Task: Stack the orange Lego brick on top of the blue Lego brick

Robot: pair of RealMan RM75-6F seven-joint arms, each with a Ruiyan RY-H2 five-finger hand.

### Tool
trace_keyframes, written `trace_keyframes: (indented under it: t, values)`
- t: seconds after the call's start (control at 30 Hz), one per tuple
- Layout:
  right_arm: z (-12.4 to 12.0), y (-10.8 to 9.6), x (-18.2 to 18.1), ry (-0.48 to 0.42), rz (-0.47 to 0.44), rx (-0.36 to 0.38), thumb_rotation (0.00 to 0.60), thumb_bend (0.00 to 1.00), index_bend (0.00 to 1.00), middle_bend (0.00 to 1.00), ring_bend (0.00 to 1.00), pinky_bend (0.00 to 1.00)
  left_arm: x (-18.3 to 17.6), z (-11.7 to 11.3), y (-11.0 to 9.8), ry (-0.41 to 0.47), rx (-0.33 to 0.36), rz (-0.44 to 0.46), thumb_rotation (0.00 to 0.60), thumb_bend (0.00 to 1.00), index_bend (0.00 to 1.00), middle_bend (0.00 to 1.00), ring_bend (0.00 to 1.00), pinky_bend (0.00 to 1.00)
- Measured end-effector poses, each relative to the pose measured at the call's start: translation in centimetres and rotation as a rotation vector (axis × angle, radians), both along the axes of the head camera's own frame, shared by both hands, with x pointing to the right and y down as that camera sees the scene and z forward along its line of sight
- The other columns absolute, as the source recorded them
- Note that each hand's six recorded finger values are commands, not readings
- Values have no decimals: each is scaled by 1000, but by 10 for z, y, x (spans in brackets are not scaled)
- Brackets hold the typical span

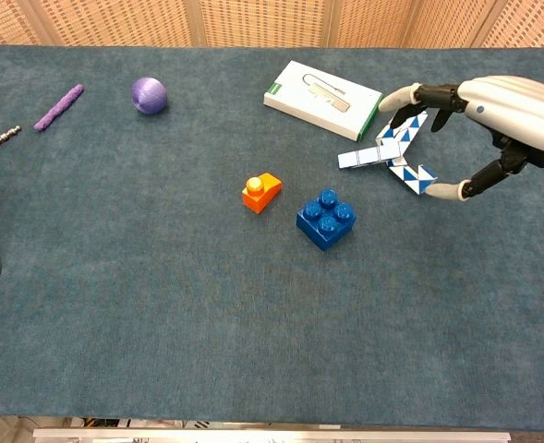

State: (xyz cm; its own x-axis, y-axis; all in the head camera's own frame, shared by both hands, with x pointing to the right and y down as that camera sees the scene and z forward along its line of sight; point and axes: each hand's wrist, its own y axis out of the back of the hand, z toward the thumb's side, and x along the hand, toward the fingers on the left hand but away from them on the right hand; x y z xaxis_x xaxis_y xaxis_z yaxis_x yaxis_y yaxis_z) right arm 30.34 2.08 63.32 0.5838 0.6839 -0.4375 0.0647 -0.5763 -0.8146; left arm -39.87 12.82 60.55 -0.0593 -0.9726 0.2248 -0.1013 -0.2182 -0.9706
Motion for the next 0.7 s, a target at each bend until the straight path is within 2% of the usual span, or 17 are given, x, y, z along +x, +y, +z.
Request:
trace_keyframes:
  t: [0.2,0.4,0.7]
  values:
    - [19,1,-22,9,-58,-68,600,170,178,289,209,319,4,1,1,2,-3,13,600,172,58,96,35,56]
    - [46,-3,-39,25,-73,-134,600,167,178,289,209,319,3,0,3,3,-3,7,600,172,58,96,35,56]
    - [78,-6,-54,45,-81,-181,600,30,178,289,209,319,2,-1,4,4,-1,1,600,172,58,96,35,56]
